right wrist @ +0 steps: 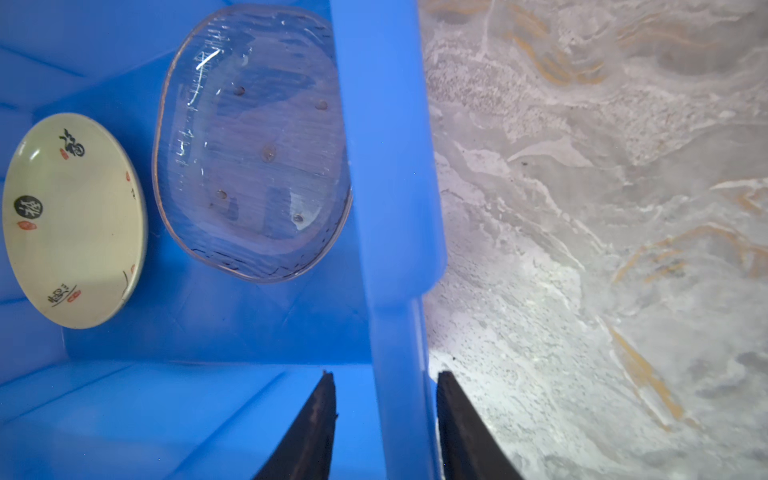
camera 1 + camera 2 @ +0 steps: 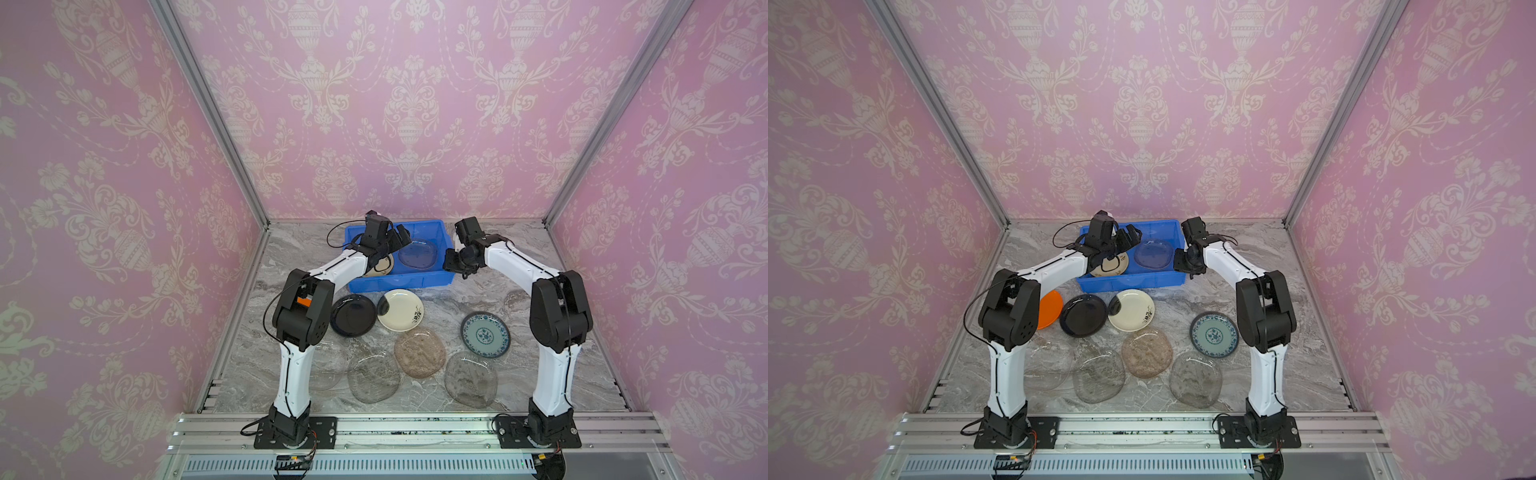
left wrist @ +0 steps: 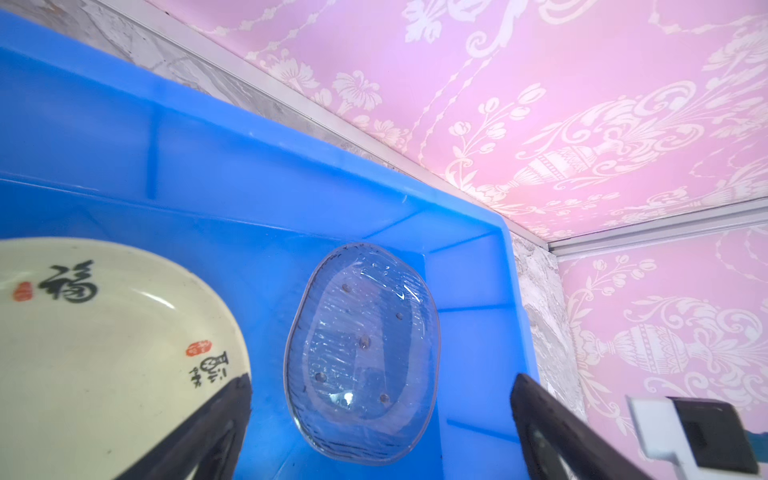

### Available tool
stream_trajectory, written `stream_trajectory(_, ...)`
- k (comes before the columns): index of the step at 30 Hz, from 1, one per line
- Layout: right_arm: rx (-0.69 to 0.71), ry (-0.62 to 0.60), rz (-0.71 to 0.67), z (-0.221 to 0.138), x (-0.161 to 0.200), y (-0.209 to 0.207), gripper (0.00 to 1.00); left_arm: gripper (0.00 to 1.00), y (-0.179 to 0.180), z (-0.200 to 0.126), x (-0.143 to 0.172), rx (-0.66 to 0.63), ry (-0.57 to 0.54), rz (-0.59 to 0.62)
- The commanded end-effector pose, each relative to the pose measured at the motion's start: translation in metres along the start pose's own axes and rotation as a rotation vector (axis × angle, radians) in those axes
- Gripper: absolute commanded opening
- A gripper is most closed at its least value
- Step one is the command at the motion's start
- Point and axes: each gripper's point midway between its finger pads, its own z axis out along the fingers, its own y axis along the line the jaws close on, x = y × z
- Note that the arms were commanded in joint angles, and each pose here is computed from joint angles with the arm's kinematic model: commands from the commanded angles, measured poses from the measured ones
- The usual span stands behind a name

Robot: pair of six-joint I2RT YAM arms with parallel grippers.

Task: Place the plates into the plastic bin on the countertop
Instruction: Rotate the plastic bin at the top-center of the table.

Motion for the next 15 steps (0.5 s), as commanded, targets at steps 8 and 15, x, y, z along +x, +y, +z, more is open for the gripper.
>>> stream_trajectory(8,-0.025,-0.133,-0.02,-0.07,-0.016,0.003,0.48,0.99,-0.001,-0.051,0.001,-0.044,-0.048,0.143)
stream_trajectory(15,-0.142,-0.137,-0.112,-0.136,0.005,0.025,0.53,0.99,0.0,-0.086,0.03,0.07,0.011,0.135)
